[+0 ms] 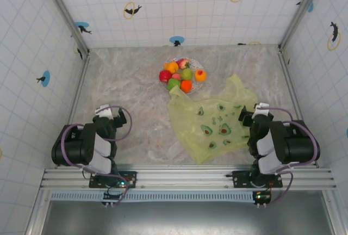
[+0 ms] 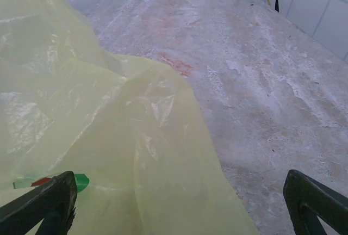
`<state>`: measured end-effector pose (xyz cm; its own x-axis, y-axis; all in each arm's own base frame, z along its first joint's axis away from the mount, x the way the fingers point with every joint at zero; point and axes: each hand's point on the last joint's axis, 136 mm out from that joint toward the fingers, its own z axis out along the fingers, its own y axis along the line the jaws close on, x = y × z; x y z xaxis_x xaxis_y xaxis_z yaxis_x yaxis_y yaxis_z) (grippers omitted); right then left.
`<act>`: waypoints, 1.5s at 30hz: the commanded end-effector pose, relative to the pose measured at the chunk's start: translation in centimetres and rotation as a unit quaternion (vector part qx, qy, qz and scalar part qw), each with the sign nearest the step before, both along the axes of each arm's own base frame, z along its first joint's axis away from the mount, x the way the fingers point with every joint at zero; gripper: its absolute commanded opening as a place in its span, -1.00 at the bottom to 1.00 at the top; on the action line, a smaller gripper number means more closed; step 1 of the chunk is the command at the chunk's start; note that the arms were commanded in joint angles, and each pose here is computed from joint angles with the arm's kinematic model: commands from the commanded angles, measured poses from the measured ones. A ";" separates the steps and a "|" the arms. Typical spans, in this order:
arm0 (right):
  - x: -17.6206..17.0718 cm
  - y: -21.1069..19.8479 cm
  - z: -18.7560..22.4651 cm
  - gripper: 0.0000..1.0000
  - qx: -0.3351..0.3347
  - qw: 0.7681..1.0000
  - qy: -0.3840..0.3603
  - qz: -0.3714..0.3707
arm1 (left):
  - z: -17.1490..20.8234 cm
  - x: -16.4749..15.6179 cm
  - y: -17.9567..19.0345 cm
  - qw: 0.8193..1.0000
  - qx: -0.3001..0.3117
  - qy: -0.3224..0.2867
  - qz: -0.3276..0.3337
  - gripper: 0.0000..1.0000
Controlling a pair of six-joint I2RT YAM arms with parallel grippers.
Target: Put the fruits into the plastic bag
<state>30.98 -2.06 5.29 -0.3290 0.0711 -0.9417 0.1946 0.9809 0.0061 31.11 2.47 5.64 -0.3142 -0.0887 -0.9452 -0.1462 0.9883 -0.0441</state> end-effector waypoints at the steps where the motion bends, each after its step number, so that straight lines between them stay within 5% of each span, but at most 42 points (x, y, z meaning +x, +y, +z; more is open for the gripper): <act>1: -0.6 -0.2 0.3 1.00 0.003 1.000 -0.012 -0.003 | 0.3 0.0 -0.1 1.000 -0.001 -0.006 -0.006 0.96; 45: -0.6 -0.4 0.5 1.00 0.000 1.000 -0.015 -0.011 | 0.4 0.0 -0.1 1.000 -0.002 -0.009 -0.006 0.96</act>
<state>30.98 -2.07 5.29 -0.3289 0.0711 -0.9417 0.1953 0.9807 0.0059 31.12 2.40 5.64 -0.3145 -0.0888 -0.9451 -0.1423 0.9888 -0.0455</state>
